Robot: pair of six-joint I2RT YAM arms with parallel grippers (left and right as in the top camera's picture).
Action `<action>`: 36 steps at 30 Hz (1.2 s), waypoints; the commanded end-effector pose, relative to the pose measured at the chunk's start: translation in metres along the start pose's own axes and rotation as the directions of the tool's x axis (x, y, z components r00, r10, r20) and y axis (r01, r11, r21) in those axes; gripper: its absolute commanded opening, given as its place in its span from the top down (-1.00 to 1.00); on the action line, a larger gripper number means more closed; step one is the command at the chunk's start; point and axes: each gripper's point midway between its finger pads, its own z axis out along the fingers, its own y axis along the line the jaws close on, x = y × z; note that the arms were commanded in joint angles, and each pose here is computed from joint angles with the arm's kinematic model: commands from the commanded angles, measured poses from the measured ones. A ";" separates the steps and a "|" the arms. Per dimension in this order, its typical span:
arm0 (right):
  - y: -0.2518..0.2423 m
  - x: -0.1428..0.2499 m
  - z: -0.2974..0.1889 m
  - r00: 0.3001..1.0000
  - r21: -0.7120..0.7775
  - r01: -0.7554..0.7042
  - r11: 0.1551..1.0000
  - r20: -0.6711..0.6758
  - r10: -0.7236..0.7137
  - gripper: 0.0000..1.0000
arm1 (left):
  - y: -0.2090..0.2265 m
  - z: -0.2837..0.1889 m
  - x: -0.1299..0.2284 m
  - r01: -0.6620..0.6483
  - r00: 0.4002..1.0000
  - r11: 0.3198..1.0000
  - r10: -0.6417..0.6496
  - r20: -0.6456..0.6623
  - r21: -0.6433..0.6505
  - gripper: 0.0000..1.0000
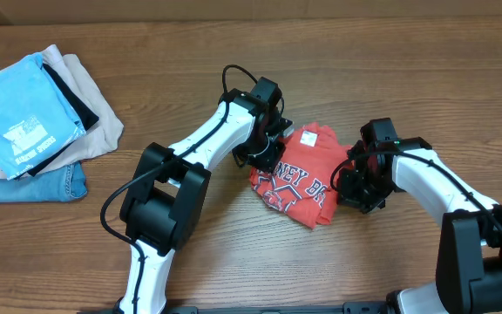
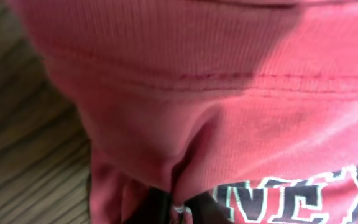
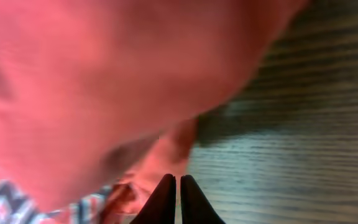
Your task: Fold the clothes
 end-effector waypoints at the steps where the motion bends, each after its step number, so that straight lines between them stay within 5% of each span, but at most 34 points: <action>1: -0.004 0.002 -0.001 1.000 0.019 -0.003 1.000 0.015 0.003 0.84 | 0.021 -0.007 -0.001 0.047 0.999 0.993 -0.046 0.015 -0.104 0.68; 4: 0.021 0.009 -0.004 0.999 -0.121 0.042 0.992 -0.022 -0.045 0.79 | 0.021 -0.007 0.000 0.048 0.999 0.993 -0.046 0.013 -0.104 0.68; 8: 0.074 0.023 -0.024 0.987 -0.428 0.115 0.897 -0.055 -0.153 0.37 | 0.021 -0.007 0.000 0.048 0.999 0.993 -0.047 0.011 -0.105 0.69; 25: 0.063 0.017 -0.015 0.989 -0.370 0.124 0.921 -0.030 -0.146 0.33 | 0.019 -0.007 0.007 0.055 0.998 0.994 -0.056 -0.016 -0.098 0.69; 28: 0.057 0.020 -0.006 0.989 -0.359 0.123 0.925 -0.032 -0.144 0.35 | 0.019 -0.007 0.007 0.055 0.998 0.994 -0.057 -0.016 -0.098 0.69; 32: 0.057 0.024 0.000 0.989 -0.376 0.123 0.918 -0.032 -0.145 0.63 | 0.019 -0.007 0.008 0.056 0.998 0.994 -0.058 -0.019 -0.098 0.69; 34: 0.057 0.024 0.000 0.989 -0.376 0.123 0.918 -0.032 -0.145 0.92 | 0.019 -0.007 0.008 0.056 0.998 0.994 -0.058 -0.019 -0.098 0.69; 36: 0.055 0.024 0.000 0.989 -0.367 0.121 0.922 -0.031 -0.143 0.92 | 0.019 -0.007 0.008 0.056 0.998 0.994 -0.058 -0.019 -0.098 0.86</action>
